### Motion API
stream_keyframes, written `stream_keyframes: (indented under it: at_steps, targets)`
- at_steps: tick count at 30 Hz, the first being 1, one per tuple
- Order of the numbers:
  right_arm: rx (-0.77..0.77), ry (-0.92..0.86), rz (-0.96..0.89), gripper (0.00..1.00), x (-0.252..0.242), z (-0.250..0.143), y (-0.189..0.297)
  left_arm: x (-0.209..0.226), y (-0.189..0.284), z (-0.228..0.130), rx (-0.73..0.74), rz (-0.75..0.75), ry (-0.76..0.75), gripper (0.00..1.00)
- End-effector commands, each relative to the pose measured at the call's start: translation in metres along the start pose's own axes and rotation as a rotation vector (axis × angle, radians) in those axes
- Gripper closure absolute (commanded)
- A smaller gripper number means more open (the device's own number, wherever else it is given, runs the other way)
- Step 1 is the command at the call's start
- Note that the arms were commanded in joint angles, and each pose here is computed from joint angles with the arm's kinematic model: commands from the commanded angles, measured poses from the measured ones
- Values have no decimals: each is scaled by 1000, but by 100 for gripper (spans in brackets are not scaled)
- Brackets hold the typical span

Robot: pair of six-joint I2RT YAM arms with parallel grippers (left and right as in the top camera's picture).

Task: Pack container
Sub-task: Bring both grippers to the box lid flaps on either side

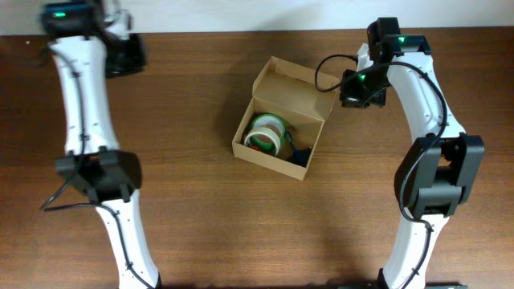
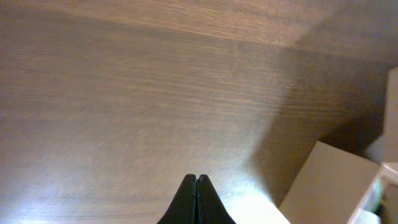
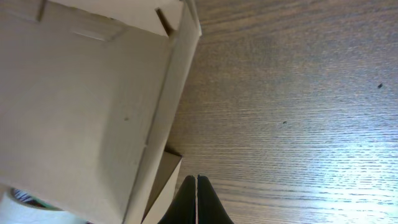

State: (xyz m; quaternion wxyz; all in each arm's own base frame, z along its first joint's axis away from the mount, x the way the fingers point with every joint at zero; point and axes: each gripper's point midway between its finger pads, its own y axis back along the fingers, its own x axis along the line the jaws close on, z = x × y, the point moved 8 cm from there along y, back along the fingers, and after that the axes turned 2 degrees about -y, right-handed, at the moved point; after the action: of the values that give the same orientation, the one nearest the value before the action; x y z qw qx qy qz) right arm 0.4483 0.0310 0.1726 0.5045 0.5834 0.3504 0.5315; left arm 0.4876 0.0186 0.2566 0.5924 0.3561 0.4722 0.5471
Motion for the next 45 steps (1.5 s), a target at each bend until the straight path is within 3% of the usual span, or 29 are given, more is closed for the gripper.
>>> stream_keyframes:
  at_steps: [1, 9, 21, 30, 41, 45]
  targets:
    - [31, -19, -29, 96, -7, 2, -20, -10, -26, -2, 38, 52, -66, 98]
    - [2, 4, 159, 96, 9, 18, -41, -26, -60, -8, 84, 40, -101, 98]
    - [-77, 121, 477, 96, 49, 37, -47, -26, -64, -11, 102, 41, -99, 98]
    - [-104, 164, 462, 96, 60, 38, -50, -28, -68, -10, 99, 31, -103, 98]
    - [-129, 36, 407, 96, -3, 53, -34, -61, -156, -22, 257, -419, 69, 98]
    - [-122, 39, 406, 96, -3, 52, -35, -76, -177, -25, 280, -477, 107, 98]
